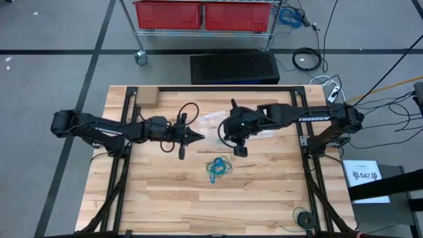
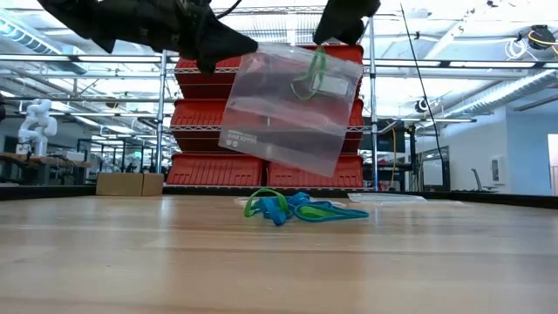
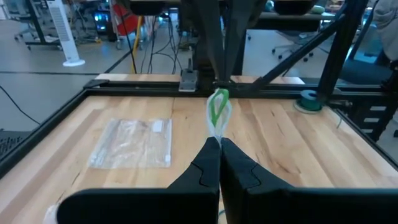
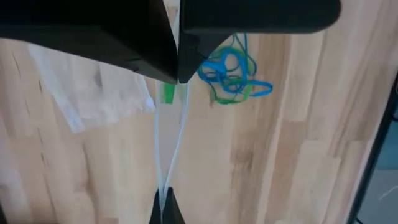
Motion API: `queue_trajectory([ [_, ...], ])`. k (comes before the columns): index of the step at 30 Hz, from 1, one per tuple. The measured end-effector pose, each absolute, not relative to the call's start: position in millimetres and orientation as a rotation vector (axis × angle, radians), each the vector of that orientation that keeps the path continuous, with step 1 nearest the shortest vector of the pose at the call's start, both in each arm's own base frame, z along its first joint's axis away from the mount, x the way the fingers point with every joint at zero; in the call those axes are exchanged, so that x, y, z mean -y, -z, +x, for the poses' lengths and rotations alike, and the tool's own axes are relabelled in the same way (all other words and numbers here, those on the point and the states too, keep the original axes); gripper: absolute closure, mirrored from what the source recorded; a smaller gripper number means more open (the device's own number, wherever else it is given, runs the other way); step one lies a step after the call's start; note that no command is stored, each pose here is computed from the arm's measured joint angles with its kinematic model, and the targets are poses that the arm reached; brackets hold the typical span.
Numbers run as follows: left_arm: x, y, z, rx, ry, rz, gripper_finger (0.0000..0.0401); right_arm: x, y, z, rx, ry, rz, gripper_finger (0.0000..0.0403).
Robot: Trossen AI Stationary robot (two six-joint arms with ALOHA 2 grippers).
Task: Sort rubber bands
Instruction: Put the green rubber band in the transparent zip bag
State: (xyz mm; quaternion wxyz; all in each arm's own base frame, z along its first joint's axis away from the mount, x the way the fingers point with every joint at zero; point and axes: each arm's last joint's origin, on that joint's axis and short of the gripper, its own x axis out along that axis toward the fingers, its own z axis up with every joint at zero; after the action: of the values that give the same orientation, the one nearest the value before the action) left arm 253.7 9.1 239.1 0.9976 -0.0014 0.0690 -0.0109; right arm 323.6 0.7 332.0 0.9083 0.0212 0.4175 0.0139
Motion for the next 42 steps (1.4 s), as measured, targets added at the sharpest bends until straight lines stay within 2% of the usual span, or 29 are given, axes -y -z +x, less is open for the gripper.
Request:
queue_trajectory([
  [10, -9.2, -240.0, 254.4, -0.124, 0.02, -0.002, 0.0401, 0.7, -323.3, 320.1, -0.956, 0.04, 0.074, 0.0403],
  [20, -9.2, -239.7, 254.3, -0.127, 0.02, -0.005, 0.0401, 3.3, -300.8, 347.0, -0.944, -0.001, 0.035, 0.0403],
  [24, -9.2, -239.2, 254.3, -0.132, 0.02, -0.004, 0.0401, 4.9, -311.7, 344.2, -0.912, 0.043, 0.008, 0.0403],
  [29, -9.5, -238.4, 254.2, -0.14, 0.011, -0.001, 0.0401, 6.0, -345.4, 334.8, -0.85, 0.09, -0.031, 0.0403],
  [36, -11.7, -235.1, 253.5, -0.177, -0.059, 0.026, 0.0401, -4.6, -354.3, 313.0, -0.971, 0.029, -0.076, 0.0403],
  [42, -12.6, -236.7, 252.4, -0.172, -0.09, 0.038, 0.0401, -28.7, -318.6, 317.9, -0.993, -0.127, 0.002, 0.0403],
])
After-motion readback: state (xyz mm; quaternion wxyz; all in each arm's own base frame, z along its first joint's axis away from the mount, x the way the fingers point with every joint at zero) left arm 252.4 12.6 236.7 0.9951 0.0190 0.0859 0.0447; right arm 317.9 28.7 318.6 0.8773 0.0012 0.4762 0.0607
